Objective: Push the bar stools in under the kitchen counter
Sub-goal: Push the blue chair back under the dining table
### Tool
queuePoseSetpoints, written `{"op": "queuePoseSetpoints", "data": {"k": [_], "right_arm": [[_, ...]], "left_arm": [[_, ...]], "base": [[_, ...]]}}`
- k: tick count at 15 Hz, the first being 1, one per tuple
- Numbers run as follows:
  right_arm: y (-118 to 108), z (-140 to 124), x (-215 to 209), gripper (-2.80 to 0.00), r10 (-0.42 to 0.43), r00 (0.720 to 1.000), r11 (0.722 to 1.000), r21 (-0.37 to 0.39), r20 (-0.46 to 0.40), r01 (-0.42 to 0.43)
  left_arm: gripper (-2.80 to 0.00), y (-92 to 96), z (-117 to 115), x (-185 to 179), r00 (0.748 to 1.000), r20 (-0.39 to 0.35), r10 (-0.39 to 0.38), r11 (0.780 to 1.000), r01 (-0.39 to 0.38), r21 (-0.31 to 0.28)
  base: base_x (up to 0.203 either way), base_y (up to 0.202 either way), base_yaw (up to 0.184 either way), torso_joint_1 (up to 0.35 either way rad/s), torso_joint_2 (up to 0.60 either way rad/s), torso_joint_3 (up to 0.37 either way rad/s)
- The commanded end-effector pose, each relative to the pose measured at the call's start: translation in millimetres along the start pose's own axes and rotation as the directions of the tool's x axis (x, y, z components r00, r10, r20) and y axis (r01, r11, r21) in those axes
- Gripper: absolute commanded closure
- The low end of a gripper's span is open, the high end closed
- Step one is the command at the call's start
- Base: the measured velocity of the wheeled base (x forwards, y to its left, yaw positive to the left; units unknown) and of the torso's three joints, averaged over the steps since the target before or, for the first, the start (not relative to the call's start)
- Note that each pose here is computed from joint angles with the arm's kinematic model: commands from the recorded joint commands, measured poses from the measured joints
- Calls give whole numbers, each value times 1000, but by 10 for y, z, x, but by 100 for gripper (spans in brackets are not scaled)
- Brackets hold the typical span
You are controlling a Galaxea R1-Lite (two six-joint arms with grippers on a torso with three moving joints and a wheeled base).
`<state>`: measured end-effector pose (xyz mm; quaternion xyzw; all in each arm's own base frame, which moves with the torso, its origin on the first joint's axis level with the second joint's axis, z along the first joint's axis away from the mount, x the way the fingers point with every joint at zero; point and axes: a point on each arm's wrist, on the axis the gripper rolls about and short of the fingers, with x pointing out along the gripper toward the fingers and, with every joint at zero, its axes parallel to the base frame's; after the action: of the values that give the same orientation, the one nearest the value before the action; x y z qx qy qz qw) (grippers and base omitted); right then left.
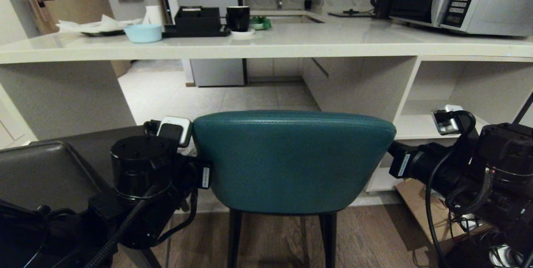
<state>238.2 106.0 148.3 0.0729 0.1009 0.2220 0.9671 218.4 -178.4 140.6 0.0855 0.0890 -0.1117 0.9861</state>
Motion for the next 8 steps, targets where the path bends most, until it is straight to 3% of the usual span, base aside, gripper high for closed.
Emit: {"op": "queuePoseSetpoints", "data": {"k": [1,4,8], "right_arm": [[-9,-3,61,0,-6,1000,1000,-2,0,6],[-6,88,161,0,-16,999,1000,-3,34,16],[-29,29,144,0,-105,994,994,-20,26,105]], "left_arm": [[0,-91,7,-50,999,5,-39,999,39,-16],[0,-68,18,-50,999,8,-31,996,32,-87],[0,-29,39,-20,1000,14,-18,989,20,-148]], "base": [[0,0,0,0,0,0],[0,0,0,0,0,0],[0,0,0,0,0,0]]}}
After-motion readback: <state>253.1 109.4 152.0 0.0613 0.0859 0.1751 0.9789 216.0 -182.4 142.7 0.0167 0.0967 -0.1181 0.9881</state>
